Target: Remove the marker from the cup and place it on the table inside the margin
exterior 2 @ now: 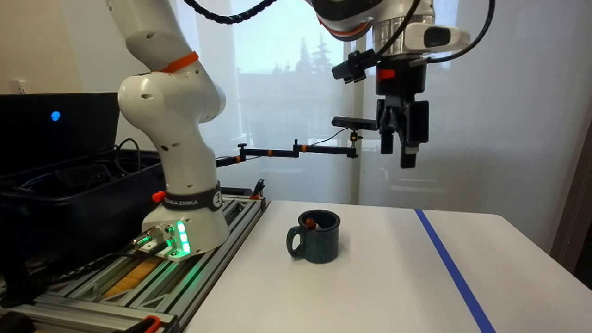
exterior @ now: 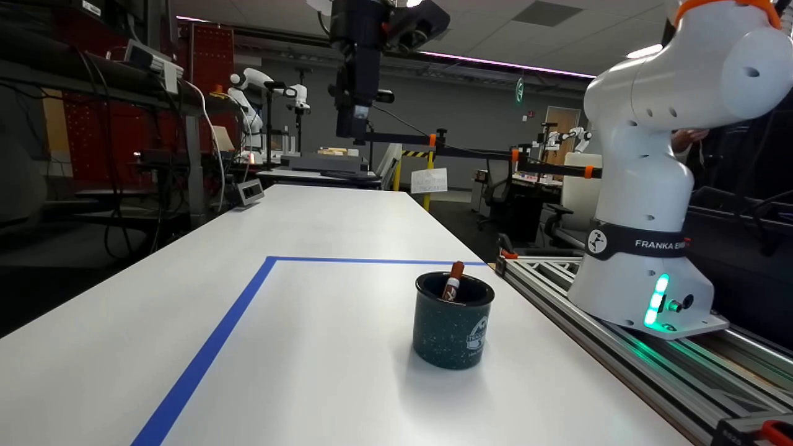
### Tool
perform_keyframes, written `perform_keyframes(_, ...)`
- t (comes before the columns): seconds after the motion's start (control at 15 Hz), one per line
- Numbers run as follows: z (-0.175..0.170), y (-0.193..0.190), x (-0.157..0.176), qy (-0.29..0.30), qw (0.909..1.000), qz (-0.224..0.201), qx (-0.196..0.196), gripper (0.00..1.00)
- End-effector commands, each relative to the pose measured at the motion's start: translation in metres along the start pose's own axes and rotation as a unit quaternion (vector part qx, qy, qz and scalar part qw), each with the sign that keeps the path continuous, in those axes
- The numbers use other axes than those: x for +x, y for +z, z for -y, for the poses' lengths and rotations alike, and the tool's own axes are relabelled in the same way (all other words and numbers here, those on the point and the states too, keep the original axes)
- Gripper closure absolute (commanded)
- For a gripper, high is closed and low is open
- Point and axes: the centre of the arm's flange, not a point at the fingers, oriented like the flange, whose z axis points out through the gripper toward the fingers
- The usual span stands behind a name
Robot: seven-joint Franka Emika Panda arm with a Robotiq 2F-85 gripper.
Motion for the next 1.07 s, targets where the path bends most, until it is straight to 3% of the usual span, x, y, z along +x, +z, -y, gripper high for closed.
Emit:
perform_keyframes(0.0, 0.008, 0.003, -0.001, -0.021, 0.9997, 0.006, 0.015, 0.00)
perform_keyframes(0.33, 0.011, 0.007, -0.001, -0.030, 0.9991, 0.011, 0.029, 0.00)
perform_keyframes(0.47, 0.016, 0.012, 0.000, -0.072, 0.9966, 0.011, 0.038, 0.00)
perform_keyframes(0.73, 0.035, 0.019, -0.001, -0.176, 0.9815, 0.029, 0.069, 0.00)
perform_keyframes(1.0, 0.056, 0.026, -0.019, -0.260, 0.9574, 0.086, 0.091, 0.00)
